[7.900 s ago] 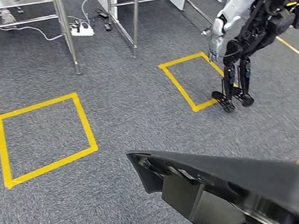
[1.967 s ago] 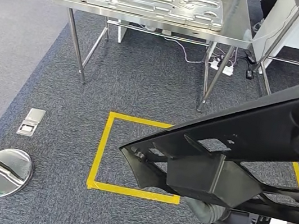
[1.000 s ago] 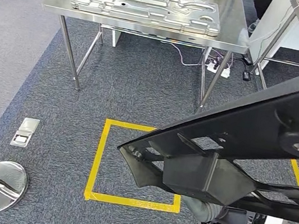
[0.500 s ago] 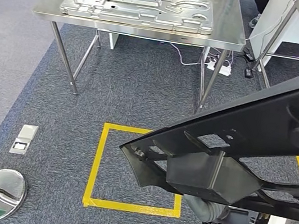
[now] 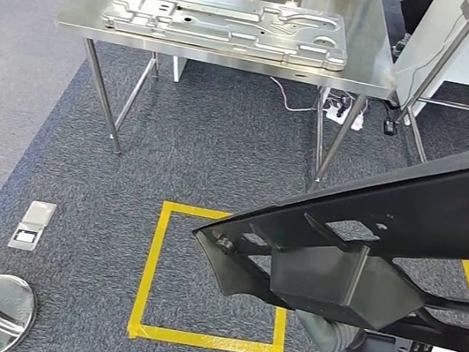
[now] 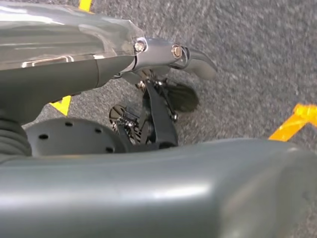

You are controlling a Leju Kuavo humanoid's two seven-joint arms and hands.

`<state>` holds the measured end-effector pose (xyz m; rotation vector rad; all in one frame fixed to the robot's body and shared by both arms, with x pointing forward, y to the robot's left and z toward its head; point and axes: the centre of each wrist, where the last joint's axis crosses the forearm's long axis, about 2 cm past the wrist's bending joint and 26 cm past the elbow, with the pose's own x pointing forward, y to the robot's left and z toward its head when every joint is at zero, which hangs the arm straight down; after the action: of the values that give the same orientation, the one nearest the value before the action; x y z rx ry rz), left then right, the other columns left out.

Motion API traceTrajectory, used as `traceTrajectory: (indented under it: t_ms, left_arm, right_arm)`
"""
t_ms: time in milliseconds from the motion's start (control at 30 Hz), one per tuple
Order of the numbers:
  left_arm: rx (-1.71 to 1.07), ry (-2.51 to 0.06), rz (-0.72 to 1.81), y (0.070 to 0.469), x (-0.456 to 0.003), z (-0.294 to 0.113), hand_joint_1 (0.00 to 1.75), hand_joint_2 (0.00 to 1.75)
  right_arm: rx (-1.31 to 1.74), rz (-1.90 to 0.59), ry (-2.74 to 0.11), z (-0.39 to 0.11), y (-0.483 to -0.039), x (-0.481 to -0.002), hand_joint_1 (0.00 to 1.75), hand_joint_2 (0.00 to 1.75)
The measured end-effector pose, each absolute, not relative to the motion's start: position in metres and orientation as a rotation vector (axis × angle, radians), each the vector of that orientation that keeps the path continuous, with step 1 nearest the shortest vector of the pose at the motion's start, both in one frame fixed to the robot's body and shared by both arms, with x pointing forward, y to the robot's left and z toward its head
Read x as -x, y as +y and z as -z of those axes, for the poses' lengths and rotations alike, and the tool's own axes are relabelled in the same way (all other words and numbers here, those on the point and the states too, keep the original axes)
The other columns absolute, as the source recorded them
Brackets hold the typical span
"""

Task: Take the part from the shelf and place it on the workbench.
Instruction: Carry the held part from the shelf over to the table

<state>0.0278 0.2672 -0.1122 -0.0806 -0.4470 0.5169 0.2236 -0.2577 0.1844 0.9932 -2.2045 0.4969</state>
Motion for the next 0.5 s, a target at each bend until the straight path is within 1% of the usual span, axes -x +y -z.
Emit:
traceTrajectory:
  t_ms: [500]
  left_arm:
    - [0.084, -0.450, -0.519, 0.266, -0.030, 0.112, 0.00, 1.75]
  right_arm:
    - [-0.994, -0.508, -2.175, -0.178, -0.271, -0.218, 1.75, 1.75]
